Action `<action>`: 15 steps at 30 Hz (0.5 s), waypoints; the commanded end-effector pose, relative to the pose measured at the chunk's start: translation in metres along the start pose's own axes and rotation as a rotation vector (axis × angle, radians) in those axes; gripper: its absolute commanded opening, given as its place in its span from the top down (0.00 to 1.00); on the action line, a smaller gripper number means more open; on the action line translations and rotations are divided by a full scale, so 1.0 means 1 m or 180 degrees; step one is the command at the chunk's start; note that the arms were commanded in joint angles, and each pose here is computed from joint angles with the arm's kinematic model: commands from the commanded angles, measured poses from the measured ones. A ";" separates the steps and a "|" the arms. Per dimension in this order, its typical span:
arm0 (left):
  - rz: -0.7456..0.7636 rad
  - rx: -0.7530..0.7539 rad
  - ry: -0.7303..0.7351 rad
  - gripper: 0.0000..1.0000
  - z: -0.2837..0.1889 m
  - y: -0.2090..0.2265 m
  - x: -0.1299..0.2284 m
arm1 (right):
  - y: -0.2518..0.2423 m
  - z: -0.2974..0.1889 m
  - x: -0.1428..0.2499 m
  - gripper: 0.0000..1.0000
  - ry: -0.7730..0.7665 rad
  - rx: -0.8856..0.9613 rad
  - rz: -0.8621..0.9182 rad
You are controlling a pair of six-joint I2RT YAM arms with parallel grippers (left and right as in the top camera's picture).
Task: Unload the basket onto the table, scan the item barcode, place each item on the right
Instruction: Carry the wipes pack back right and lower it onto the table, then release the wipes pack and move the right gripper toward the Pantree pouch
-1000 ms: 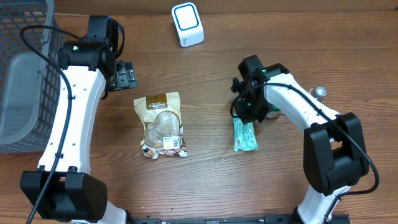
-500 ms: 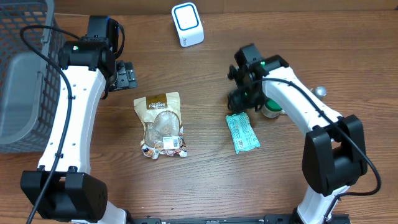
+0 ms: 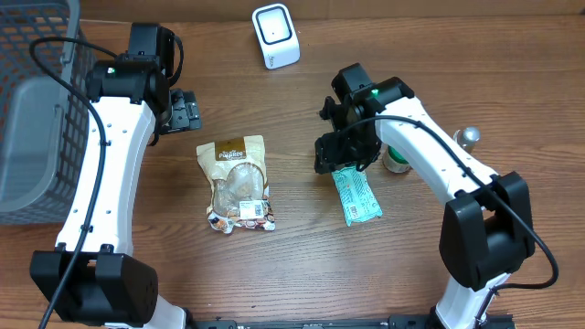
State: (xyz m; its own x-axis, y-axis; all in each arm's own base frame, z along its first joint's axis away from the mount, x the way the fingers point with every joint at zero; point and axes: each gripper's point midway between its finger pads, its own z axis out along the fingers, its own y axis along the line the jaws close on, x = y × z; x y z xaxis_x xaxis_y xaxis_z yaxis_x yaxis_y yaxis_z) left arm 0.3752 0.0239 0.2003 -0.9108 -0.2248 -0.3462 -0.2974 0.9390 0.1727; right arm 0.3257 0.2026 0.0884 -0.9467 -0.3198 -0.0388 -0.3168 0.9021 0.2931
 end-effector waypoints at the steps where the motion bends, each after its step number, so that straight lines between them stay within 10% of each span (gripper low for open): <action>1: -0.0001 -0.0035 -0.0039 0.00 -0.001 0.003 -0.005 | 0.010 -0.004 -0.002 0.32 -0.0034 -0.0088 0.0009; 15: -0.0001 -0.0035 -0.0039 0.00 -0.001 0.003 -0.005 | 0.001 0.022 0.013 0.33 0.0343 -0.0028 0.0452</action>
State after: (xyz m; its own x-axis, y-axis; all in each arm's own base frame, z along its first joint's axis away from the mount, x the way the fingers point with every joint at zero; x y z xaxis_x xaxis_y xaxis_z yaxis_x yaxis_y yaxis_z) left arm 0.3752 0.0239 0.2003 -0.9108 -0.2248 -0.3462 -0.2974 0.9390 0.1727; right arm 0.3131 0.2027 0.0749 -0.9691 -0.2355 0.0729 -0.2045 0.9332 0.2954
